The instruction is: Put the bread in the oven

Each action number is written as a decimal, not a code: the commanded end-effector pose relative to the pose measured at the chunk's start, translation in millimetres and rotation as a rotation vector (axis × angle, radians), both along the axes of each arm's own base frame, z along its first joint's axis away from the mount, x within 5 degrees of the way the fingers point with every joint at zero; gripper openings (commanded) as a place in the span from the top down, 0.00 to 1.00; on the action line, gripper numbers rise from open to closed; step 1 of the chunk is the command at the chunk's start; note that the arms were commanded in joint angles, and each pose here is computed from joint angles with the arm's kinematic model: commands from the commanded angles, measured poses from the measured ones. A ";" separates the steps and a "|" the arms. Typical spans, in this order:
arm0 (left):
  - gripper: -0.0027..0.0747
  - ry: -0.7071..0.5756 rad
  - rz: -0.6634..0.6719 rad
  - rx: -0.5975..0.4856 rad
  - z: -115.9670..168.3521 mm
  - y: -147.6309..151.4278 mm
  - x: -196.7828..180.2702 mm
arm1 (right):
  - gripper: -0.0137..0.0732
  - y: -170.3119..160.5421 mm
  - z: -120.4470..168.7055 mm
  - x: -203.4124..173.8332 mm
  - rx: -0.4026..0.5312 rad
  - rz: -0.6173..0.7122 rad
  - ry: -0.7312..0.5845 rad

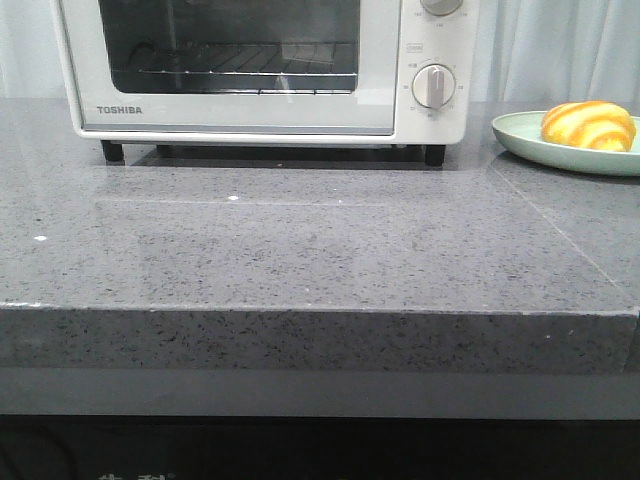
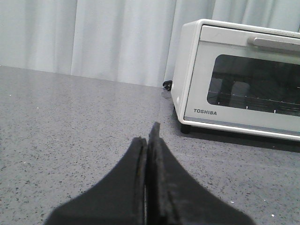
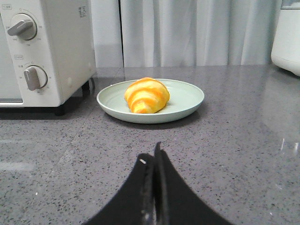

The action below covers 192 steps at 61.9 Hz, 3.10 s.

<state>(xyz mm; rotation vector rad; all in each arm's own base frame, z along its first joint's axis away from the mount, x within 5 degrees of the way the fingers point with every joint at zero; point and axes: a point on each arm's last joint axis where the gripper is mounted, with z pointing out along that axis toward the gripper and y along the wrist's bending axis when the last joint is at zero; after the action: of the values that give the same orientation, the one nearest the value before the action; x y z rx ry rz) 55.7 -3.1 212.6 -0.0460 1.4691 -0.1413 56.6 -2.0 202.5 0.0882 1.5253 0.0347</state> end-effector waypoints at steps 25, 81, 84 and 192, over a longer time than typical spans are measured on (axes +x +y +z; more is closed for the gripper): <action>0.99 -0.154 0.000 -0.016 35.9 0.6 -8.9 | 0.92 -0.3 18.9 -4.5 0.019 -0.002 -0.114; 0.99 0.269 -0.016 0.044 173.5 -3.9 44.5 | 0.92 2.3 167.7 38.0 0.010 0.041 0.211; 0.99 0.276 -0.016 0.044 172.5 -4.0 46.0 | 0.92 2.1 165.4 43.5 0.012 0.041 0.235; 0.99 0.005 -0.506 0.062 191.7 -172.1 219.2 | 0.10 1.4 152.8 64.8 0.007 0.044 0.354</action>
<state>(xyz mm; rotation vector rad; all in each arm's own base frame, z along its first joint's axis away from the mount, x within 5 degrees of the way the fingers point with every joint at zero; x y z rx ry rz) 273.0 -170.9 376.8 0.4129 1.6249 -0.4709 118.4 0.2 340.2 0.0809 1.9693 0.0775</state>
